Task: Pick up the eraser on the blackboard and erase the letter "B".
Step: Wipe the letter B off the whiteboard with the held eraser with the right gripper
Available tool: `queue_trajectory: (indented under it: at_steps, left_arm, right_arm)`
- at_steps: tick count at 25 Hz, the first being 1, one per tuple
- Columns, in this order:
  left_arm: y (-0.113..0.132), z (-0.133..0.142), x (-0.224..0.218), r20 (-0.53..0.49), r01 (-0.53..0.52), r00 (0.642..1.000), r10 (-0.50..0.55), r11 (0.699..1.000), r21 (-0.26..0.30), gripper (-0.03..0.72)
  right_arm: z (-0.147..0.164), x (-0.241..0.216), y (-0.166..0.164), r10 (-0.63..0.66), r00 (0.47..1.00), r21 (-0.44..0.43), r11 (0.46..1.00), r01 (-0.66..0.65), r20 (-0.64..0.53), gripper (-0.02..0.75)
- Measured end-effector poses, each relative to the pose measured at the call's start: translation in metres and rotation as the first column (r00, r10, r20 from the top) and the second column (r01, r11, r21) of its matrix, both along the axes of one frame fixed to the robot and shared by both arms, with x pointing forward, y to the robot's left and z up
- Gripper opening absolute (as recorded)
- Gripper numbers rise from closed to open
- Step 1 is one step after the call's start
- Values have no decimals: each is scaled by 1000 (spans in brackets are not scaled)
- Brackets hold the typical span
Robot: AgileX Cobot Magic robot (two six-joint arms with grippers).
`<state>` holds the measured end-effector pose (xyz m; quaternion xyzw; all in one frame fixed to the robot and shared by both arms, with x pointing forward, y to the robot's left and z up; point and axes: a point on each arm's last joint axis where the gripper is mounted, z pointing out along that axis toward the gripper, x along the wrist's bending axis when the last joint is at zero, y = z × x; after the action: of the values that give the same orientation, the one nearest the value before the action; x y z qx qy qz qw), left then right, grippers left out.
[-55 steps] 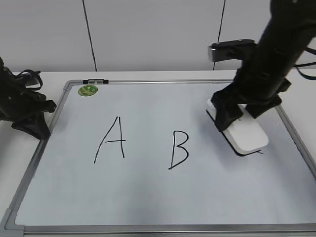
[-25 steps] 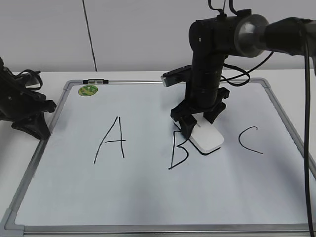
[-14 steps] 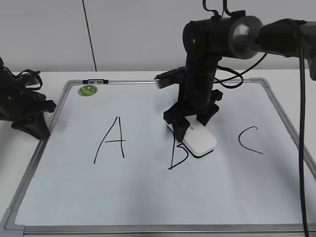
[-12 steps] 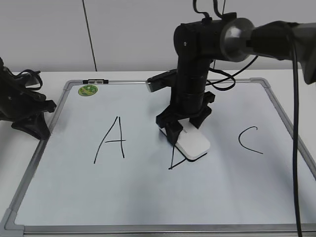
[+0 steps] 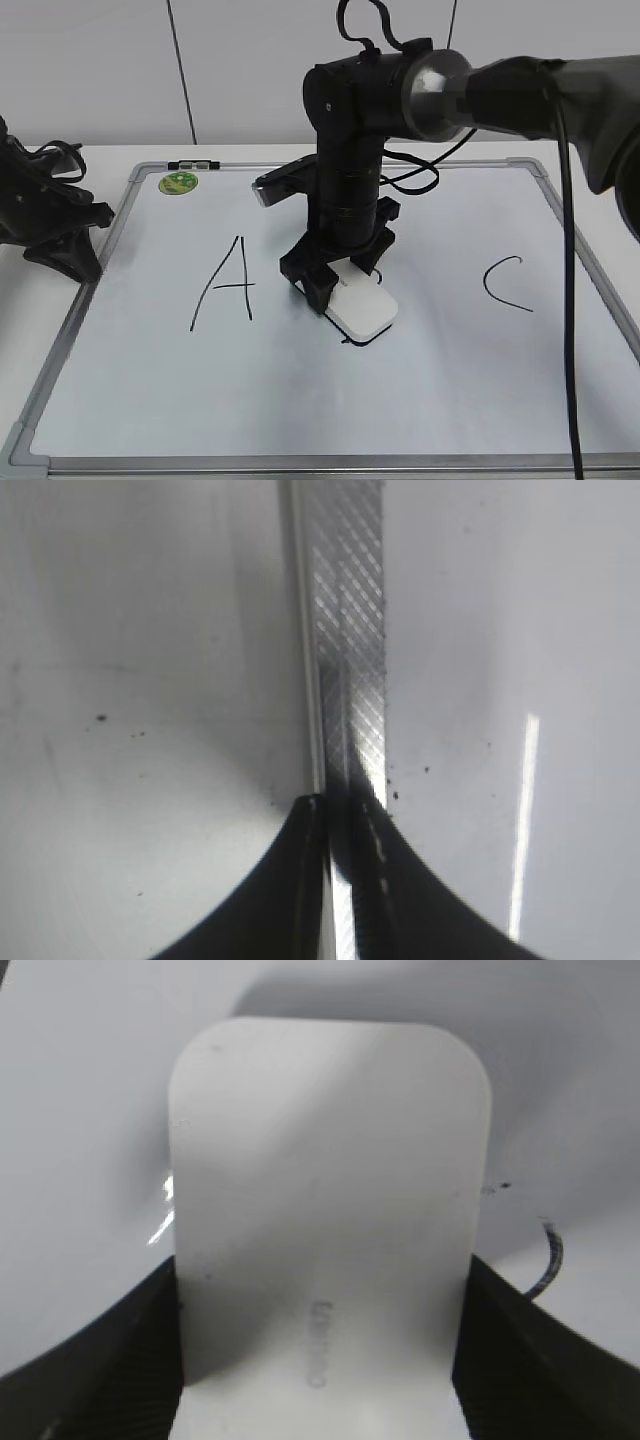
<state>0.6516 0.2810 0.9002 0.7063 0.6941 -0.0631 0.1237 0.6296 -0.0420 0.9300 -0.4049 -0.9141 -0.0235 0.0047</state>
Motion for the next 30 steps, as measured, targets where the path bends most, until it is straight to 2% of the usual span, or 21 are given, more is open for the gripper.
queue_trajectory:
  at_steps: [12, 25, 30]
  left_arm:
    - [0, 0, 0, 0, -1, 1000, 1, 1000, -2, 34]
    - [0, 0, 0, 0, -2, 1000, 2, 1000, -3, 34]
    - [0, 0, 0, 2, -3, 1000, 3, 1000, -4, 34]
  right_arm:
    - [0, 12, -19, -43, 999, -45, 998, 45, 29, 539]
    - [0, 41, -74, -179, 983, -37, 983, 181, 40, 539]
    - [0, 44, -81, -194, 980, -37, 980, 196, 43, 539]
